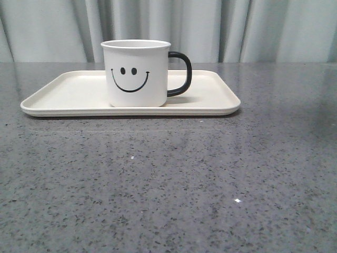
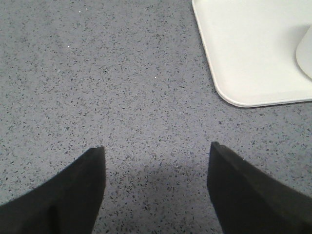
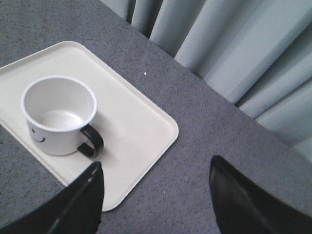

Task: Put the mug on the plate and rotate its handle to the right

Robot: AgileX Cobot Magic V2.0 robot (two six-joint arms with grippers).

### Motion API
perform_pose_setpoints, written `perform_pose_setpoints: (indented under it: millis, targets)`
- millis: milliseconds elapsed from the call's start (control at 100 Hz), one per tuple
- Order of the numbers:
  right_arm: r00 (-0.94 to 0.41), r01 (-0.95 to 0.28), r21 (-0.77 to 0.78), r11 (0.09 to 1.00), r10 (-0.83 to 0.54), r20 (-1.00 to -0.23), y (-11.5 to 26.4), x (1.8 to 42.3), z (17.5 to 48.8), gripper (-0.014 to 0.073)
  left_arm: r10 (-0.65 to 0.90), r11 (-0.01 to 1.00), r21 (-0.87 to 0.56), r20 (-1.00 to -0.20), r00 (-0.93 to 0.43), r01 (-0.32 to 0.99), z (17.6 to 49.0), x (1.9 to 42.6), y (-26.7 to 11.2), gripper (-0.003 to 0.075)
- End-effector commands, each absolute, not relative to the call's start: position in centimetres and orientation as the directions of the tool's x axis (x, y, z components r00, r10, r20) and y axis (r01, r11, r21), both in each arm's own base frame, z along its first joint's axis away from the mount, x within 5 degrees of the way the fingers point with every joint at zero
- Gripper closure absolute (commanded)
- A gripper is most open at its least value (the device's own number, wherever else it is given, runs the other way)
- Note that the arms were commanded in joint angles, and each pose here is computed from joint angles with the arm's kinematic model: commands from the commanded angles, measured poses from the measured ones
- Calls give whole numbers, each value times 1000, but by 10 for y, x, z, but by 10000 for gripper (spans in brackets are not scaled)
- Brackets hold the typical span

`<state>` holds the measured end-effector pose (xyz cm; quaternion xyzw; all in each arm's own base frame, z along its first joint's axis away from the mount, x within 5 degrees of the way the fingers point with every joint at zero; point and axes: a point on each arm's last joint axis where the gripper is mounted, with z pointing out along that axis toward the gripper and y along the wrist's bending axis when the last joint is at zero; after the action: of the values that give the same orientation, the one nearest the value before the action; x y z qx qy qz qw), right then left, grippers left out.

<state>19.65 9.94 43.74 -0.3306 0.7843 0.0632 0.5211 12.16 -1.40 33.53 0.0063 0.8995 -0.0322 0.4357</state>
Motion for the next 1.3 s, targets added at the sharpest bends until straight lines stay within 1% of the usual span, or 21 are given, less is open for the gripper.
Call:
perform_pose_setpoints:
  millis: [0,70,230,330,470,570,740,940,1070,1290]
  targets:
    - [-179,-526,-244,814,-387,-904,87,179,445,121,-28,997,-62,-835,-549,44,348,125,-14,281]
    - [-199,-499,-250,830,-391,-899,81,173,433,121,-28,997,-62,-835,-549,44,348,125,-14,281]
    - [-240,-381,-283,880,-390,-889,59,156,407,121,-28,997,-62,-835,-549,44,348,125,-14,281]
    - [-269,-318,-278,906,-368,-890,48,145,393,121,-28,997,-62,-835,-549,44,348,125,-14,281]
    - [-267,-243,-279,929,-341,-902,31,123,379,121,-28,997,-62,-835,-549,44,348,125,-14,281]
    - [-250,-212,-271,939,-320,-914,22,109,373,121,-28,997,-62,-835,-549,44,348,125,-14,281]
    - [-260,-210,-266,941,-316,-912,17,98,355,121,-28,997,-63,-836,-547,44,348,125,-14,281]
    - [-308,-222,-243,944,-305,-901,19,102,332,121,-28,997,-63,-837,-546,44,348,125,-14,281]
    - [-290,-232,-219,948,-282,-915,22,103,328,125,-28,997,-63,-837,-546,44,348,125,-14,281]
    - [-272,-237,-213,948,-275,-922,23,104,329,127,-28,997,-63,-837,-546,44,348,125,-14,282]
